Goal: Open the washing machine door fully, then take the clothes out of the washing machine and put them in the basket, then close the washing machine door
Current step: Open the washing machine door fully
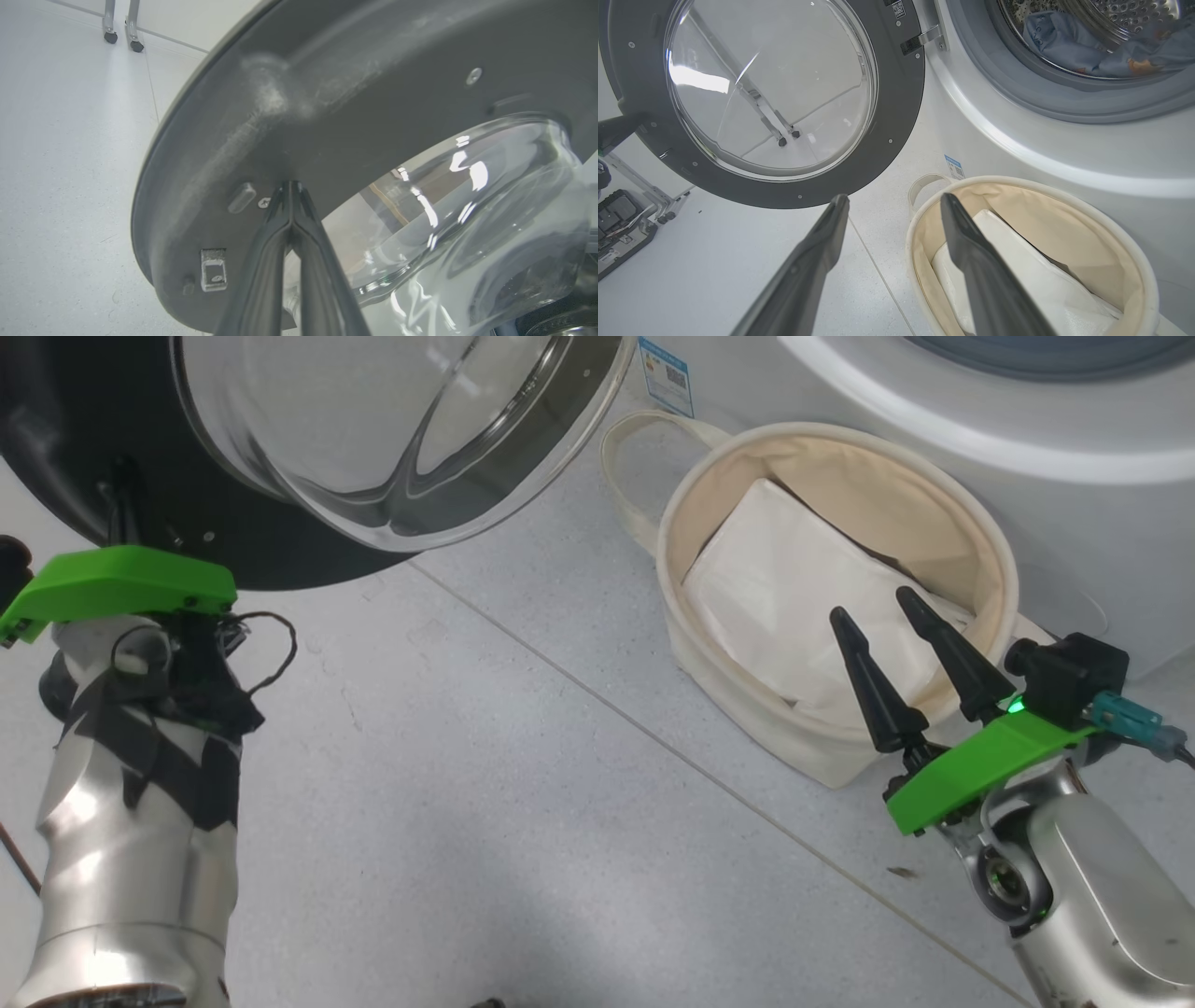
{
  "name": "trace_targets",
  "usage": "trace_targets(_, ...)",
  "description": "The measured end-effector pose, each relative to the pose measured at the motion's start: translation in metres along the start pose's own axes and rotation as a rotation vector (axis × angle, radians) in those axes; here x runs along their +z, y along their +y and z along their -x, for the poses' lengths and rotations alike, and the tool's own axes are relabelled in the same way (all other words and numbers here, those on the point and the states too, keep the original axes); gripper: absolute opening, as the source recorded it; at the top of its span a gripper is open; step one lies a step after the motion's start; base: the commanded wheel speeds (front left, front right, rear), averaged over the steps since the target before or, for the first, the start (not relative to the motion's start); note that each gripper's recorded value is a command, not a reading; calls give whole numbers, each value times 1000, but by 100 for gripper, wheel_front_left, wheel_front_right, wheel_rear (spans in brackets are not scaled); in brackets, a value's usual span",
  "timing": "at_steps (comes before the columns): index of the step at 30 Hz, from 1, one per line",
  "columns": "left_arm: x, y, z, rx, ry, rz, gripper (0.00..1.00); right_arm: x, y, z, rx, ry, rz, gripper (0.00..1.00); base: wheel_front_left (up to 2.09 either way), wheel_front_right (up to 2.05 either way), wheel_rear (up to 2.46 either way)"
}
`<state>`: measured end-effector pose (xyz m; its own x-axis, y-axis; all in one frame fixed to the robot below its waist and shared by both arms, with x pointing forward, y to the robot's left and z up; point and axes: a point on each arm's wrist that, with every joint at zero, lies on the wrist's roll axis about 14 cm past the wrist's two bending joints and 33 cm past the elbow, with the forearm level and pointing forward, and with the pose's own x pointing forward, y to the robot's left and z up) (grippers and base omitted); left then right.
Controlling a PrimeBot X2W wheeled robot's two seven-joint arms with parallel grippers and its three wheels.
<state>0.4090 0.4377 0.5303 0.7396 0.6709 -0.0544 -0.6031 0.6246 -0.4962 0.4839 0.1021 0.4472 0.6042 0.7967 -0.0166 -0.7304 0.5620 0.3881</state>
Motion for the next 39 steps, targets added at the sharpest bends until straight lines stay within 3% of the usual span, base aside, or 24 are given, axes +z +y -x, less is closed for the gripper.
trace_targets(8,3,6,2,6,12,10,0,13,-3,5,-22,-28,22,100,0,0,0)
trace_targets(9,3,6,2,6,12,10,20,13,-3,5,-22,-28,22,100,0,0,0)
trace_targets(10,5,6,3,-2,11,0,97,16,-2,7,-27,-35,25,100,0,0,0)
trace_targets(11,7,7,4,-8,10,-7,100,18,-1,9,-30,-40,26,100,0,0,0)
trace_targets(25,-26,27,45,-76,155,-104,100,45,17,73,-155,-115,51,100,0,0,0)
trace_targets(32,-45,-33,73,-357,146,-178,100,68,5,126,-284,-186,85,100,0,0,0)
trace_targets(39,-74,-71,116,-603,224,-223,100,88,-14,186,-435,-267,114,100,0,0,0)
